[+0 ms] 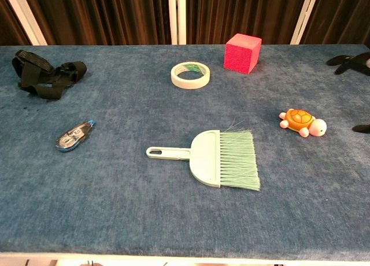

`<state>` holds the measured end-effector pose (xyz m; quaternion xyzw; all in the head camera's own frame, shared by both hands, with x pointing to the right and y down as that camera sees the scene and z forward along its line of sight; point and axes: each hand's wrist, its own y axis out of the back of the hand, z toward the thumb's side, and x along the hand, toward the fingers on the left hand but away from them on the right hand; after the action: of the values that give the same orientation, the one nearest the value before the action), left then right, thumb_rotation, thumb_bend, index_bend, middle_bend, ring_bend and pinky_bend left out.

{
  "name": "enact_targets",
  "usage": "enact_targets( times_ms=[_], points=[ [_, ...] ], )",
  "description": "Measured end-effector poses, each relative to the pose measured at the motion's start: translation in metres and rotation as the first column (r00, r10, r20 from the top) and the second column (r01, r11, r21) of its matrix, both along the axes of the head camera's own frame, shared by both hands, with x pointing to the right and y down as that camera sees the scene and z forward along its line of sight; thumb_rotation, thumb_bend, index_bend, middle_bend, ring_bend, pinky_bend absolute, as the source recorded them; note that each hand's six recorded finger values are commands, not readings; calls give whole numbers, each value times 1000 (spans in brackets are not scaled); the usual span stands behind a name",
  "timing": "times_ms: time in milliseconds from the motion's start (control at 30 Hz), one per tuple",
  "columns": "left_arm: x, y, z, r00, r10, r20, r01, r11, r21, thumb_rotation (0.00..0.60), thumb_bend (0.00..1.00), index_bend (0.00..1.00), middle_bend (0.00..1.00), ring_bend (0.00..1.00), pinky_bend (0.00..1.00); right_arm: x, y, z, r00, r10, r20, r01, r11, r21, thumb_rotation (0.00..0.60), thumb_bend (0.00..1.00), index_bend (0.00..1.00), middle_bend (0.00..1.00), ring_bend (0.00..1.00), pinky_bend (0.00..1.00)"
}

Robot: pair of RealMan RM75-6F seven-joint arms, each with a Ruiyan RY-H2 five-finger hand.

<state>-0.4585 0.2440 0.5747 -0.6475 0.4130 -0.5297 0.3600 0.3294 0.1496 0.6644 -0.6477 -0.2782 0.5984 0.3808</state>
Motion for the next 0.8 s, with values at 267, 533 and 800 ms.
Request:
enact_targets(
  times_ms=[267,533,800],
  points=[
    [-2,0,1,1000,-1,-5,1,1000,1,600,0,102,19,0,15,-15,-4,15,1000,-18,-12,17,1000,-17,600,111,110,245,0,0],
    [-5,1,0,1000,-8,-2,8,1000,4,600,0,103,19,0,16,-26,-4,29,1000,-29,-6,29,999,-36,600,158,160,258,0,0],
    [-6,0,0,1000,-9,-2,9,1000,1,600,0,102,19,0,15,-33,-2,41,999,-39,-6,38,998,-58,600,234,293,339,1,0]
  ],
)
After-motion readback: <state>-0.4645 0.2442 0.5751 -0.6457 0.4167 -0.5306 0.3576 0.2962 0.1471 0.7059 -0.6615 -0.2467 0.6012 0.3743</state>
